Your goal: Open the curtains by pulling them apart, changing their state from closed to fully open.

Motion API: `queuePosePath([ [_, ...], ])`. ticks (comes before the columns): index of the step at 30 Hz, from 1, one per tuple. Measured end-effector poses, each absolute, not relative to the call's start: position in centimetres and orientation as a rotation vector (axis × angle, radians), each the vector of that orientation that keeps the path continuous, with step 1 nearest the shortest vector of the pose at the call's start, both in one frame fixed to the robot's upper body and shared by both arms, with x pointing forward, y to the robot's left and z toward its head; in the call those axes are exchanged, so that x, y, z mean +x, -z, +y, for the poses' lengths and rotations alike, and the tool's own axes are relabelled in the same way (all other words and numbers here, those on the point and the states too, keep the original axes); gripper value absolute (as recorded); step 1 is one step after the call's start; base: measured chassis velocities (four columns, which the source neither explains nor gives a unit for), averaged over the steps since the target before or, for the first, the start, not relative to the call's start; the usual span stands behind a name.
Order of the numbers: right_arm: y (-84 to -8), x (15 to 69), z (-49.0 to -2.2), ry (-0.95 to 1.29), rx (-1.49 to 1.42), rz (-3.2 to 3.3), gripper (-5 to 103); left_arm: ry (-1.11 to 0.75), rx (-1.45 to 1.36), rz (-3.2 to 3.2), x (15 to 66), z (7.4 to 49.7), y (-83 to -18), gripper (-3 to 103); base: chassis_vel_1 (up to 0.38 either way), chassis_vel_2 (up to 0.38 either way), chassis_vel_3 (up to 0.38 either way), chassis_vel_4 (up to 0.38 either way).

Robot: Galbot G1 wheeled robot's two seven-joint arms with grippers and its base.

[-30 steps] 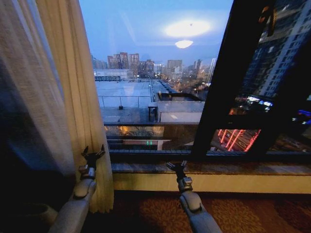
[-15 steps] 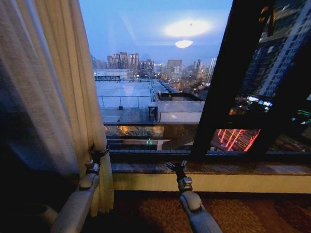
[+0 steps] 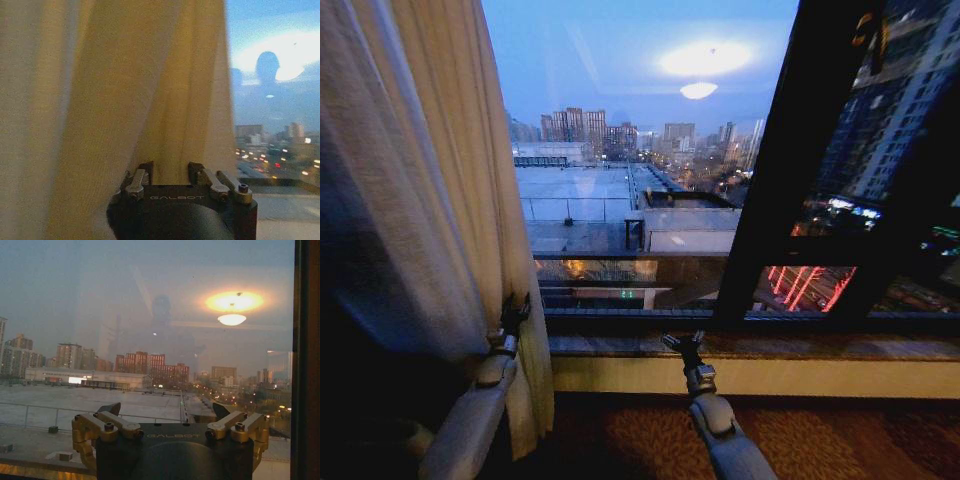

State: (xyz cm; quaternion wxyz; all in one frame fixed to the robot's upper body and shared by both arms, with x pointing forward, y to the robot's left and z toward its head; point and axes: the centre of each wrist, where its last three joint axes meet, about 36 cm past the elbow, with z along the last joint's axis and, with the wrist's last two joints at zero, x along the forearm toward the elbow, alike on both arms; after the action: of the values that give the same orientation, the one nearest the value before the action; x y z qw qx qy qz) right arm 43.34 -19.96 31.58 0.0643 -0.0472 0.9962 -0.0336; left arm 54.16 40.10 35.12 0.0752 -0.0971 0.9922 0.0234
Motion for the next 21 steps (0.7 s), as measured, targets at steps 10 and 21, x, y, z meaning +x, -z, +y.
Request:
queuePosePath([
  [10, -31.6, 43.3, -20.0, 0.102, -0.143, 3.008, 100, -0.036, -0.542, 2.91, 54.5, 47.5, -38.0, 3, 0.0, 0.0, 0.0, 0.0],
  [21, -31.6, 43.3, -20.0, 0.102, -0.143, 3.008, 100, -0.058, -0.889, 2.78, 53.1, 58.9, -42.1, 0, 0.0, 0.0, 0.0, 0.0],
])
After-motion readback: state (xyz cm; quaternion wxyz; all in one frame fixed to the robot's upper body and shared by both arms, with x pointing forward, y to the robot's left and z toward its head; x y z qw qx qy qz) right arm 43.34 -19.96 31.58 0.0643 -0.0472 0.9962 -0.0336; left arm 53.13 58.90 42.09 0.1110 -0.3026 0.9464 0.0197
